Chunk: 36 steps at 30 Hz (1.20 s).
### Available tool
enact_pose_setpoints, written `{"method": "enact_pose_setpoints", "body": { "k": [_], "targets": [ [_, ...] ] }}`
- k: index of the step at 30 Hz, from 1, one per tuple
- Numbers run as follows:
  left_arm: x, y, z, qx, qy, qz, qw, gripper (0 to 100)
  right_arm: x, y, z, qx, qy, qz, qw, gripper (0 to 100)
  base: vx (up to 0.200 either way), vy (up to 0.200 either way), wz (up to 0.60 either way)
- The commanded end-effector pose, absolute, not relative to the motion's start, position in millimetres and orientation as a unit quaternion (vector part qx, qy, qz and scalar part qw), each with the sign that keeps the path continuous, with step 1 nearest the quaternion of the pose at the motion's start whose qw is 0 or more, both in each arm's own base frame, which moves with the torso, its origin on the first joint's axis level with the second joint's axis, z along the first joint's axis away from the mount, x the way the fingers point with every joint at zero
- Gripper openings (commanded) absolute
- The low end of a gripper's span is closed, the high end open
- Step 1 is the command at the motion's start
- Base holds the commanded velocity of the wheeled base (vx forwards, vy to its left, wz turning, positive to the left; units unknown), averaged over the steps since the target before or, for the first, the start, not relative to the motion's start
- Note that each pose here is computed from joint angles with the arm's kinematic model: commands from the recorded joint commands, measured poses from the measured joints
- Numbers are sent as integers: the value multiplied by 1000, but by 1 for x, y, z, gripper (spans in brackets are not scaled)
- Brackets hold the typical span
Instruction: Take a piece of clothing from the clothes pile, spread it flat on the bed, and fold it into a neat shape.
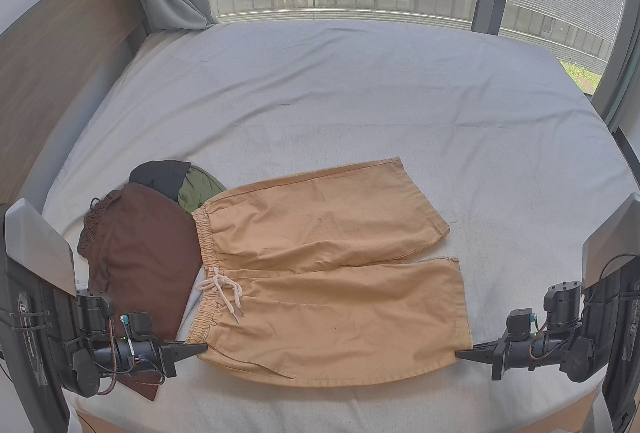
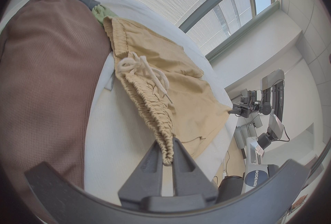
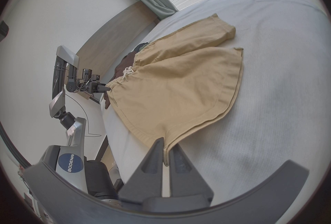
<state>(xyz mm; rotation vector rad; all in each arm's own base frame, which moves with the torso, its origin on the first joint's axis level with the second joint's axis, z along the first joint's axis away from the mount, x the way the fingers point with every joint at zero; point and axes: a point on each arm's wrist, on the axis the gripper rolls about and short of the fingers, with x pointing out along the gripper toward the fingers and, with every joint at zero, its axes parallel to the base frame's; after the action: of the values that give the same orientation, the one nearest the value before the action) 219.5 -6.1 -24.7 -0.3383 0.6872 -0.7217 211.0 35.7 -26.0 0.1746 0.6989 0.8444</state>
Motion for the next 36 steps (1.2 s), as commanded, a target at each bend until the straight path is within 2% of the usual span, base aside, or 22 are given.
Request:
{"method": "enact_pose_setpoints", "body": {
  "k": [1,12,28,36],
  "targets": [
    [225,-7,-15,-155,303,-348,873,0,210,36,-14,77,310,405,857,0,0,0,0],
    [243,-16,18,-195,254,-351,880,0,216,40,12,94,265,415,865,0,0,0,0],
    [256,-14,25,-202,232,-344,887,0,218,41,33,100,226,416,875,0,0,0,0],
    [266,-14,29,-217,221,-315,897,0,226,41,47,115,200,413,881,0,0,0,0]
  ]
}}
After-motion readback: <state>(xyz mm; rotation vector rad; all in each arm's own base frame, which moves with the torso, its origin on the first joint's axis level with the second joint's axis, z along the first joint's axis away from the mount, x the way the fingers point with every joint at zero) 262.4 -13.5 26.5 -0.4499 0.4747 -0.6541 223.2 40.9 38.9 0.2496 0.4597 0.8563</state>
